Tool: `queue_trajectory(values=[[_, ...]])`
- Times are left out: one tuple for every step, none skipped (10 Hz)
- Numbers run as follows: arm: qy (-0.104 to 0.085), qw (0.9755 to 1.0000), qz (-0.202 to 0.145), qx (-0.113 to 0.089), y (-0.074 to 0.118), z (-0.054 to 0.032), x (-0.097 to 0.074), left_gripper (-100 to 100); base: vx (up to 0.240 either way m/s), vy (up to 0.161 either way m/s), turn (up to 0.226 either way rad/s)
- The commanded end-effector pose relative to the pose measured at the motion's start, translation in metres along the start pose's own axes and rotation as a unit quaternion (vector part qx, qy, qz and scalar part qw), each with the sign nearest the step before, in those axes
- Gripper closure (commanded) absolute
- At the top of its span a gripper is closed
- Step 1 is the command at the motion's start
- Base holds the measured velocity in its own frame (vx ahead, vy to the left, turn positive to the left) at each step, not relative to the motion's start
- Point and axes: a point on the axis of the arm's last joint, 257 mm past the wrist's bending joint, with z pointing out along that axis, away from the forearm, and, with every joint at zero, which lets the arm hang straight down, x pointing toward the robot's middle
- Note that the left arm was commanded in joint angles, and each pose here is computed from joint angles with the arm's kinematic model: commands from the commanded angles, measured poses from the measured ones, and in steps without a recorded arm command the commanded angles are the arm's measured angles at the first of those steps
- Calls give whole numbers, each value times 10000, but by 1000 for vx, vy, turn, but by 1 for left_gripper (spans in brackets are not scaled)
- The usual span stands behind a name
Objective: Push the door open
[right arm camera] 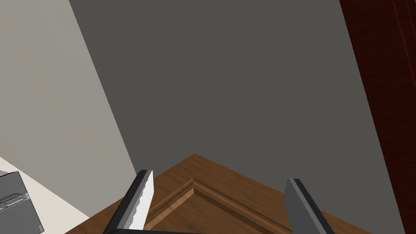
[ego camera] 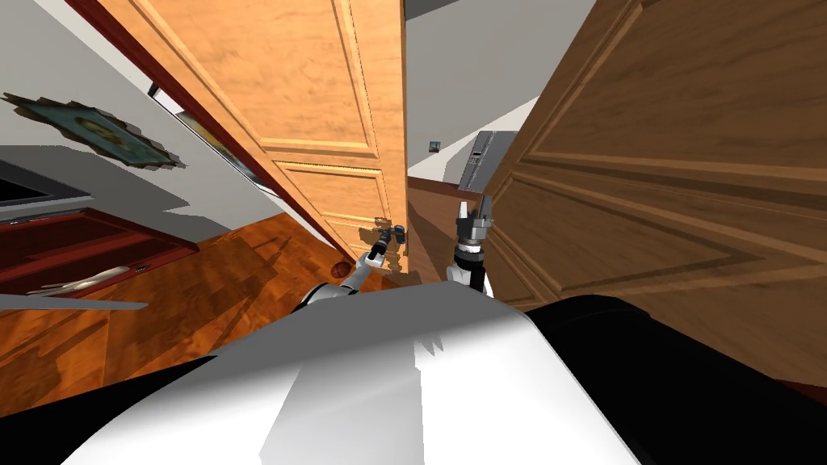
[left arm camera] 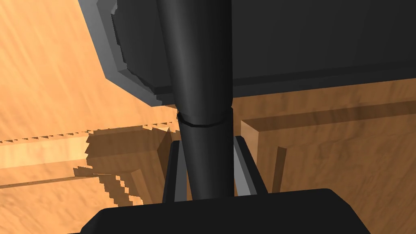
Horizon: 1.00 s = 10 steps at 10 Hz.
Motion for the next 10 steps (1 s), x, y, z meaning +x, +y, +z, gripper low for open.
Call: queue_trajectory(values=[[-134, 9999, 48, 53, -80, -1, -165, 100, 93, -130, 58], [-227, 9997, 41, 51, -81, -9, -255, 100, 105, -108, 61], [-318, 9995, 29, 50, -81, -17, -340, 100, 153, -171, 84], [-318, 9995, 29, 50, -81, -17, -340, 100, 111, -132, 70], [-318, 9995, 29, 50, -81, -17, -340, 100, 52, -44, 4], [-447, 9990, 5, 49, -81, -30, -452, 100, 79, -104, 47], [-447, 9990, 5, 49, -81, -30, -452, 100, 93, -109, 89], [-447, 9990, 5, 49, -81, -30, -452, 100, 52, -60, 12], [-562, 9984, -26, 48, -80, -42, -545, 100, 108, -148, 38], [-597, 9982, -38, 48, -80, -45, -571, 100, 143, -179, 105]])
